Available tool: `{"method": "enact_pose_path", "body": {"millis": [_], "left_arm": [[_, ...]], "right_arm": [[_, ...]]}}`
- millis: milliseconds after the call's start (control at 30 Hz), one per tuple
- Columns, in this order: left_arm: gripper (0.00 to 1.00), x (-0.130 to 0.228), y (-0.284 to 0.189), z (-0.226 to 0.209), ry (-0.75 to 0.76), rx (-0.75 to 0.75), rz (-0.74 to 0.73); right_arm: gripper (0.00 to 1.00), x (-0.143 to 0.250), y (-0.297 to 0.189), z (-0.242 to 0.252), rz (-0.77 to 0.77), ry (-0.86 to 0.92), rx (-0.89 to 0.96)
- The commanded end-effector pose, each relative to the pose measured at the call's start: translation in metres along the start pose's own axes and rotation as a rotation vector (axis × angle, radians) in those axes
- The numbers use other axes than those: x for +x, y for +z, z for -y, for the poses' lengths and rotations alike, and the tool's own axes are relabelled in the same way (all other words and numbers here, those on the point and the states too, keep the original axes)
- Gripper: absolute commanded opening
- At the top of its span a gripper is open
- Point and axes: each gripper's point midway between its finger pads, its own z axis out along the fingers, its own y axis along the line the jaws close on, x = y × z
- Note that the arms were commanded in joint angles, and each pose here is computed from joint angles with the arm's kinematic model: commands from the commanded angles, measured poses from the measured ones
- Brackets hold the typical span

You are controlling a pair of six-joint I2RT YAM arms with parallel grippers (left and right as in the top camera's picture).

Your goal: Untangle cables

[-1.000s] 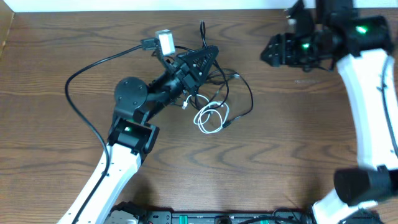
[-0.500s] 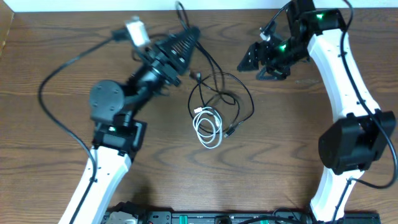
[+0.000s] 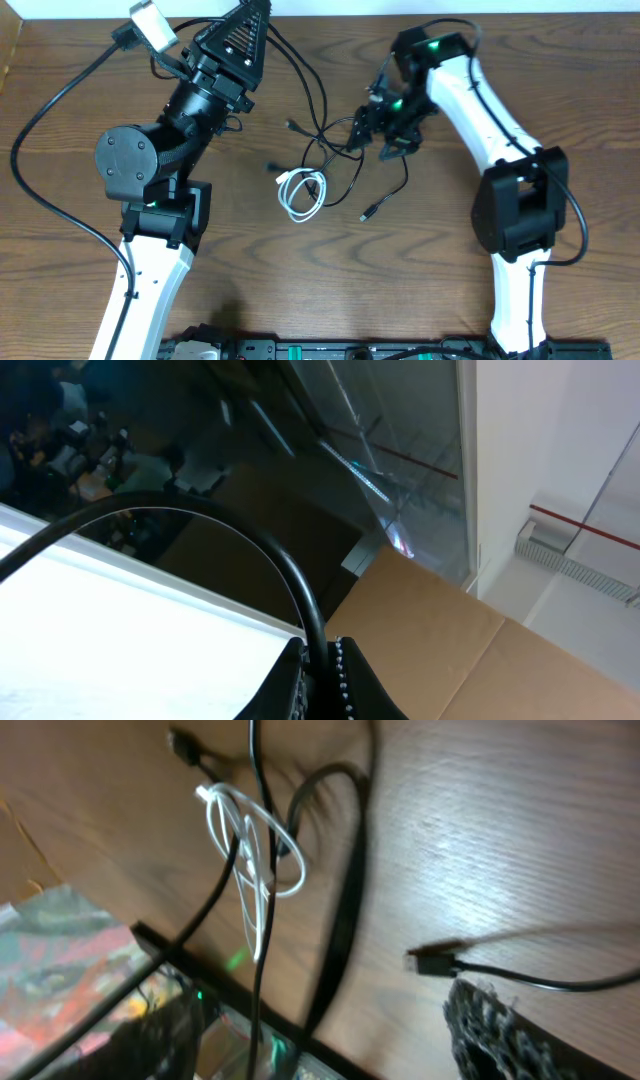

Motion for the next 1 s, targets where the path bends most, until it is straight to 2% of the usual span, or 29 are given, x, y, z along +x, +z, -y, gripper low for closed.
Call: {"method": "enact_pose_path", "body": {"millis": [0,33,67,100,300,400,500,667,800,867,967], "left_arm": [[0.07,-0.014,-0.001,0.017,0.014,0.031,0.036],[0.08,-0.015,-0.001,0.017,0.015,0.030,0.037],[0.07,-0.017,-0.002,0.015,0.019,0.024,0.042],[0.07,-0.020,-0.003,0.013,0.024,0.018,0.048],[0.08,-0.058,-0.022,-0.014,0.077,-0.071,0.122],[0.08,-0.076,-0.036,-0.029,0.081,-0.113,0.141],[0.07,-0.088,-0.047,-0.041,0.090,-0.152,0.142],[0.07,-0.092,-0.059,-0.061,0.072,-0.227,0.126],[0.07,-0.091,-0.060,-0.068,0.064,-0.246,0.120],[0.08,-0.090,-0.060,-0.072,0.058,-0.253,0.117],[0.07,-0.089,-0.060,-0.077,0.049,-0.263,0.113]], "right_arm": [[0.57,-0.002,0.014,-0.005,-0.015,0.011,-0.003],[0.35,-0.003,0.016,-0.006,-0.010,0.003,-0.005],[0.02,-0.006,0.017,-0.004,-0.003,-0.001,0.009],[0.01,-0.007,0.017,0.002,0.005,0.001,0.037],[0.01,-0.018,-0.023,0.103,0.110,0.197,0.465],[0.03,-0.016,-0.049,0.139,0.125,0.280,0.532],[0.09,-0.014,-0.070,0.168,0.139,0.366,0.519],[0.25,-0.009,-0.093,0.200,0.146,0.434,0.481],[0.29,-0.006,-0.103,0.209,0.153,0.443,0.465],[0.29,-0.006,-0.100,0.195,0.135,0.373,0.379],[0.30,-0.007,-0.090,0.144,0.098,0.168,0.141]]}}
